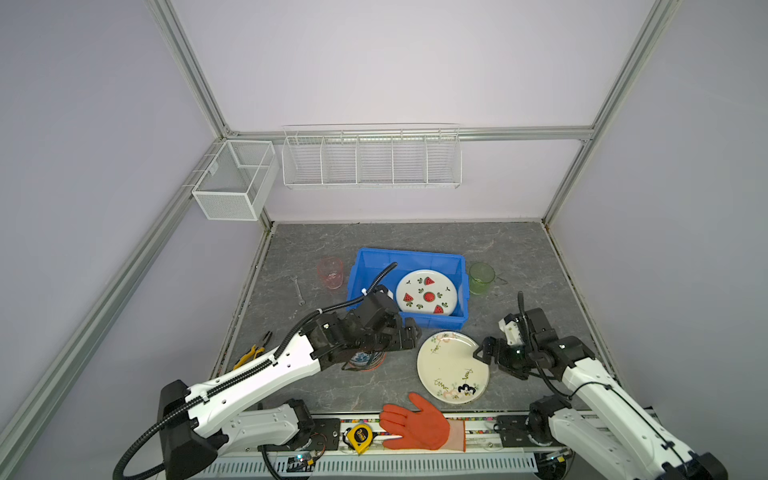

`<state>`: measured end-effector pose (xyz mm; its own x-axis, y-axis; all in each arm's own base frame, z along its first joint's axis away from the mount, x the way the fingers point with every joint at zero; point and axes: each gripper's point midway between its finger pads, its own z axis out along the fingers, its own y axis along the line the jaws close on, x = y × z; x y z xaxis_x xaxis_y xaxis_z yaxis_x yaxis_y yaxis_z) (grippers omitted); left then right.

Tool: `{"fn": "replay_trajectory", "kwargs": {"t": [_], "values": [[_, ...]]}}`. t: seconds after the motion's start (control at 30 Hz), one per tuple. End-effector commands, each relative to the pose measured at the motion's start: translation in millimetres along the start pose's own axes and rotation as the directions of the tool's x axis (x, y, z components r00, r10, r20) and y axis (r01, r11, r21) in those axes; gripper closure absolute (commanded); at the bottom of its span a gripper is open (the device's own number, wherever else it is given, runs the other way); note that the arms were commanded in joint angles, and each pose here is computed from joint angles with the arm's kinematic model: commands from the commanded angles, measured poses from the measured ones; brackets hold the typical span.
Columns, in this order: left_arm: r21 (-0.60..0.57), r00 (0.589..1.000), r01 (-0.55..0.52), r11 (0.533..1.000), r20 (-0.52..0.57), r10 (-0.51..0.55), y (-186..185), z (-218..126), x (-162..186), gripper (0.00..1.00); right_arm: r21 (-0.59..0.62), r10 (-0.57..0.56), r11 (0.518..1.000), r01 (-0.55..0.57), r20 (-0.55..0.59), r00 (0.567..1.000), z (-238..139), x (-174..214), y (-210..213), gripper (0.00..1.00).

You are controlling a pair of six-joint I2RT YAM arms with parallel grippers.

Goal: Place the mixed dishes into the plastic bin
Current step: 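Withdraw the left gripper toward the floral plate while the right gripper approaches, then lower both grippers onto opposite rims of the white floral plate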

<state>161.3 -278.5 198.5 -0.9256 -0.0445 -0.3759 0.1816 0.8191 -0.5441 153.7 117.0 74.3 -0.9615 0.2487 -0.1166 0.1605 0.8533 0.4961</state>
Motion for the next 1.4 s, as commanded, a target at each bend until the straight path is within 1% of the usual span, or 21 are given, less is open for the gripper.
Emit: {"fn": "replay_trajectory", "kwargs": {"t": [0.0, 0.1, 0.23, 0.43, 0.57, 0.7, 0.8, 0.93, 1.07, 1.37], "values": [[-0.013, 0.999, 0.036, 0.999, 0.008, -0.036, -4.2, 14.1, 5.8, 0.03, -0.033, -0.004, 0.999, 0.004, 0.001, 1.000, 4.3, 4.7, 1.5, 0.05], [-0.017, 0.999, 0.025, 1.000, -0.030, -0.025, -5.7, 28.9, 17.5, 0.04, -0.040, -0.005, 0.999, 0.005, 0.009, 1.000, 3.5, 4.3, 2.9, 0.04], [0.008, 0.995, 0.057, 0.998, -0.085, -0.056, -5.7, 50.2, 32.2, 0.05, -0.040, -0.005, 0.999, 0.005, 0.007, 1.000, 5.3, 2.8, 3.3, 0.02], [0.024, 0.991, 0.067, 0.997, -0.118, -0.063, -9.1, 72.7, 39.5, 0.05, -0.048, -0.016, 0.999, 0.016, 0.002, 1.000, 8.0, 1.6, 4.9, 0.02], [0.027, 0.983, 0.073, 0.997, -0.170, -0.067, -12.5, 92.4, 48.7, 0.06, -0.067, -0.018, 0.998, 0.018, -0.001, 1.000, 10.7, 0.4, 8.3, 0.02], [-0.014, 0.968, 0.058, 0.998, -0.245, -0.060, -14.2, 108.7, 60.7, 0.06, -0.071, -0.021, 0.997, 0.021, -0.003, 1.000, 12.0, -1.3, 9.6, 0.02], [-0.028, 0.968, 0.045, 0.999, -0.244, -0.050, -15.8, 113.4, 64.2, 0.06, -0.070, -0.028, 0.997, 0.028, -0.007, 1.000, 12.6, -1.0, 9.7, 0.02], [-0.078, 0.968, 0.035, 0.996, -0.245, -0.053, -7.4, 118.0, 65.2, 0.06, -0.070, -0.031, 0.997, 0.030, -0.006, 1.000, 13.2, -0.5, 8.8, 0.02], [-0.086, 0.967, 0.048, 0.995, -0.247, -0.068, -4.8, 123.0, 67.4, 0.07, -0.075, -0.031, 0.997, 0.030, -0.009, 0.999, 15.1, 0.7, 8.3, 0.02], [-0.093, 0.965, 0.041, 0.995, -0.253, -0.064, -7.2, 132.7, 67.1, 0.07, -0.101, -0.040, 0.994, 0.038, -0.022, 0.999, 16.6, 1.1, 13.3, 0.00]]}}
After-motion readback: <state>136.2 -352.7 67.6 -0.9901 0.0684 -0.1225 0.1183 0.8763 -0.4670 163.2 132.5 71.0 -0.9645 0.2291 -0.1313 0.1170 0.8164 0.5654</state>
